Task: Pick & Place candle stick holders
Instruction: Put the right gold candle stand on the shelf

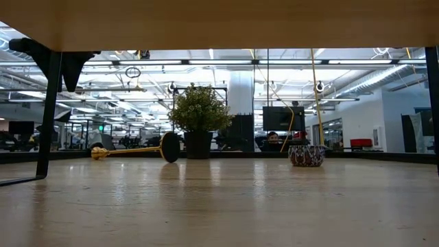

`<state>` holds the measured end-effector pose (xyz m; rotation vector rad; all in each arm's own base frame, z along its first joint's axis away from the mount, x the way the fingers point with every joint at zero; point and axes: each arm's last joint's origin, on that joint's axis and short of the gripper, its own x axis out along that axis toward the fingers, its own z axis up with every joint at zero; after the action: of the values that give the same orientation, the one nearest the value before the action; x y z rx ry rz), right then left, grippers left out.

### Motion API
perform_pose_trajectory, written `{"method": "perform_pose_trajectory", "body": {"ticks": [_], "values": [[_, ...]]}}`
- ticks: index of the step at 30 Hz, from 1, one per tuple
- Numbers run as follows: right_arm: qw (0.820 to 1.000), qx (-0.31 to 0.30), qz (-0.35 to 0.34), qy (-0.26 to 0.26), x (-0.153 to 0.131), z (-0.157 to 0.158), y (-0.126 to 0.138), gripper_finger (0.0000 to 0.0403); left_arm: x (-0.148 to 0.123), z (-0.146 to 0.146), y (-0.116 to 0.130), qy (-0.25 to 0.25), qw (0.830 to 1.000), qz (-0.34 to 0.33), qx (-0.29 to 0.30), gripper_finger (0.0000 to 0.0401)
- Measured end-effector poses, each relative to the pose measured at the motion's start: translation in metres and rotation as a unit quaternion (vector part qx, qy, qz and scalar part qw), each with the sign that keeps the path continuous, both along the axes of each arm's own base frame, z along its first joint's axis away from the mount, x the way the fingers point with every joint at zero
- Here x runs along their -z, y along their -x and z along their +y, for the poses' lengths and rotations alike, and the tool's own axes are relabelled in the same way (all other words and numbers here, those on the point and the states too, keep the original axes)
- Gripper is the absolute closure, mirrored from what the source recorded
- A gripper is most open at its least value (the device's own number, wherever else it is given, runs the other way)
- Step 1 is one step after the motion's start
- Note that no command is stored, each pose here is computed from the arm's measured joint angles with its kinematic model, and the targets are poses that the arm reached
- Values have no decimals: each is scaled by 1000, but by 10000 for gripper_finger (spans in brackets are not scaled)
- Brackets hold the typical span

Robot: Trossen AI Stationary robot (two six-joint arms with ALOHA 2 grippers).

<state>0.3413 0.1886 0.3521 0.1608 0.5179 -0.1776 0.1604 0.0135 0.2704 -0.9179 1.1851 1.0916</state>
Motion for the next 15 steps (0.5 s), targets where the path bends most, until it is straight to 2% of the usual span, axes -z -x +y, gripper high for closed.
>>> {"method": "perform_pose_trajectory", "body": {"ticks": [15], "values": [[996, 84, -25, -4, 10, 19, 18, 393, 0, 0, 0, -1, 1000, 0, 3, 256]]}}
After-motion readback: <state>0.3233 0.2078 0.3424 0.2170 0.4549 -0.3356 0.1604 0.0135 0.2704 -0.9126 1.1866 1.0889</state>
